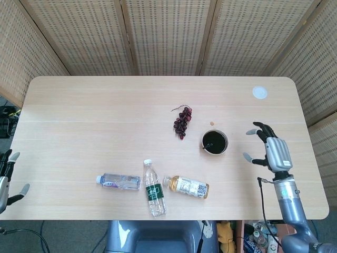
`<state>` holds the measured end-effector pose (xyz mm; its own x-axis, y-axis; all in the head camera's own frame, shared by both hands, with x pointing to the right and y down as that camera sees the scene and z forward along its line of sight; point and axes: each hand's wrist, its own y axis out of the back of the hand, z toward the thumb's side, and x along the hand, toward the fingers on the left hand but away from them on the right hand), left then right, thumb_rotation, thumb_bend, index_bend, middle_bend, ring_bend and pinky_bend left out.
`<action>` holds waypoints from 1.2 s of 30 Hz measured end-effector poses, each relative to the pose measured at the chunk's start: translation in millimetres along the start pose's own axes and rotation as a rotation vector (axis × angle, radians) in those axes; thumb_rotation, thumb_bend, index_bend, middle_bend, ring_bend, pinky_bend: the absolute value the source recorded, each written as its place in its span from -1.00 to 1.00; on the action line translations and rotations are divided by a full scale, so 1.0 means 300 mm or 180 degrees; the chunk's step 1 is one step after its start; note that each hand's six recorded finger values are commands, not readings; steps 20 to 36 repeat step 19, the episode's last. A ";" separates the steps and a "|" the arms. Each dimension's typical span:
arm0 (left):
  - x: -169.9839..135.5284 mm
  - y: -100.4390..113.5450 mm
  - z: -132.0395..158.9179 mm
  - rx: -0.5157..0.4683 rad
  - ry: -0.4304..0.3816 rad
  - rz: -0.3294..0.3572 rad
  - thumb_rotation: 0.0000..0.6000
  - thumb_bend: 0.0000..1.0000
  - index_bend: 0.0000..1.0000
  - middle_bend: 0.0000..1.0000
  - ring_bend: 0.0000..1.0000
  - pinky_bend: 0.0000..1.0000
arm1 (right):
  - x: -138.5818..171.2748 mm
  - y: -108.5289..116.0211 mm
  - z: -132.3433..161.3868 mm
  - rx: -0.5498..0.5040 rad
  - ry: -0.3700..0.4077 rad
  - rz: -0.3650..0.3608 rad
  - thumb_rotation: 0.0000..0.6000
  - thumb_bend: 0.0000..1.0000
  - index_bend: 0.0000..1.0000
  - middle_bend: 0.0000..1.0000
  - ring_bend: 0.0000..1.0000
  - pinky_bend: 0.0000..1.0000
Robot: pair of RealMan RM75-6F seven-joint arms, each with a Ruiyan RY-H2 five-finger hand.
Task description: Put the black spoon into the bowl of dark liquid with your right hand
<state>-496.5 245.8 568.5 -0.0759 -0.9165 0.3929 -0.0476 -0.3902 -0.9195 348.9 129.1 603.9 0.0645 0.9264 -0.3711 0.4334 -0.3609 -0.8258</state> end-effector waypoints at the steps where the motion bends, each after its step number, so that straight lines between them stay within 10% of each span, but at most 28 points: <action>1: -0.004 0.001 0.000 -0.0002 -0.0003 0.0002 1.00 -0.42 -1.00 -1.00 -1.00 -1.00 | 0.021 0.002 -0.008 0.0123 0.0010 -0.0035 1.00 -0.32 -0.41 -0.65 -0.79 -0.38; 13: -0.063 0.003 0.021 -0.0011 -0.0090 -0.0020 1.00 -0.42 -1.00 -1.00 -1.00 -1.00 | 0.213 0.017 -0.066 0.0963 -0.0031 -0.0312 1.00 -0.32 -0.46 -0.71 -0.89 -0.48; 36: -0.080 0.011 0.027 0.0003 -0.0119 0.0004 1.00 -0.42 -1.00 -1.00 -1.00 -1.00 | 0.286 0.014 -0.072 0.0949 -0.0094 -0.0313 1.00 -0.32 -0.46 -0.71 -0.90 -0.48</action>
